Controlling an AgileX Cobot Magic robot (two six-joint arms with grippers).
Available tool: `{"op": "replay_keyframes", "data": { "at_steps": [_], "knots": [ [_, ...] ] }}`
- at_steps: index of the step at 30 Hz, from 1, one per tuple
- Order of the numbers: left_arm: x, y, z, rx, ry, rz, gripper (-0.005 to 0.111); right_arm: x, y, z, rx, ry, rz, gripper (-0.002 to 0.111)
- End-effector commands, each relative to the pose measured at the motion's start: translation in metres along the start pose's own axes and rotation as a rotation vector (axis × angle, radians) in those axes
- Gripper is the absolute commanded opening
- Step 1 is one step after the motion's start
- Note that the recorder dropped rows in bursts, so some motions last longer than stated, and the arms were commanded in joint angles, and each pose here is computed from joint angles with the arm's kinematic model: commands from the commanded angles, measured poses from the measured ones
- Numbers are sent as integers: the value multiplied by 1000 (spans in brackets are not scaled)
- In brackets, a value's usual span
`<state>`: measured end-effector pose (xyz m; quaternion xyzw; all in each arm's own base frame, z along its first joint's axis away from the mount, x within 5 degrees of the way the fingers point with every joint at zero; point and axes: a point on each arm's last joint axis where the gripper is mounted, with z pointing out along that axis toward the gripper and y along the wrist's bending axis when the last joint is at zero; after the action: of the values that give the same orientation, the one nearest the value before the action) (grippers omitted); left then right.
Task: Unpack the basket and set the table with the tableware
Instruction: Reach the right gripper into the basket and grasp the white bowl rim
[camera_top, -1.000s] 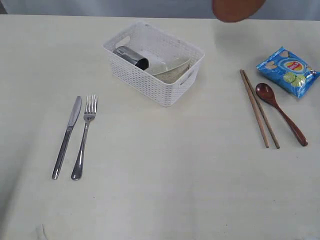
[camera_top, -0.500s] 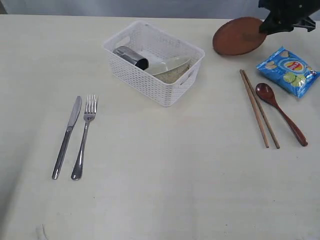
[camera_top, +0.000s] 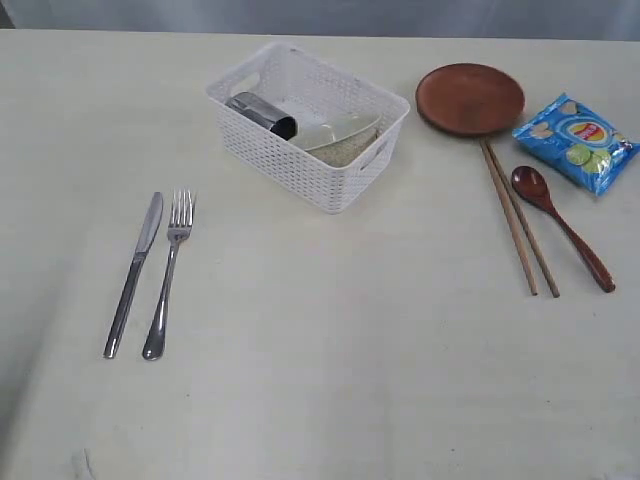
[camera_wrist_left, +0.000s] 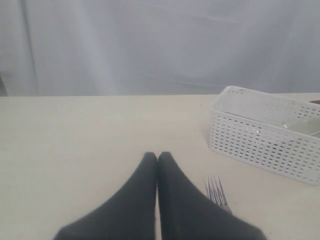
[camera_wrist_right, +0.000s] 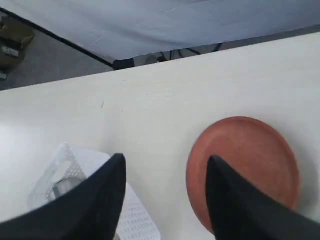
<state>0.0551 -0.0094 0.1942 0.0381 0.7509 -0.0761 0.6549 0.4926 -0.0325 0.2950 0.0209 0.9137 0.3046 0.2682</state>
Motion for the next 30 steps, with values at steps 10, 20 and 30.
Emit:
{"op": "replay_keyframes", "data": {
  "at_steps": [10,20,30],
  "knots": [
    [0,0,0,2,-7,-4,0,62,150,70,234,213,-259,37],
    [0,0,0,2,-7,-4,0,114,213,105,286,288,-335,37],
    [0,0,0,2,-7,-4,0,141,199,125,342,392,-243,37]
  ]
}}
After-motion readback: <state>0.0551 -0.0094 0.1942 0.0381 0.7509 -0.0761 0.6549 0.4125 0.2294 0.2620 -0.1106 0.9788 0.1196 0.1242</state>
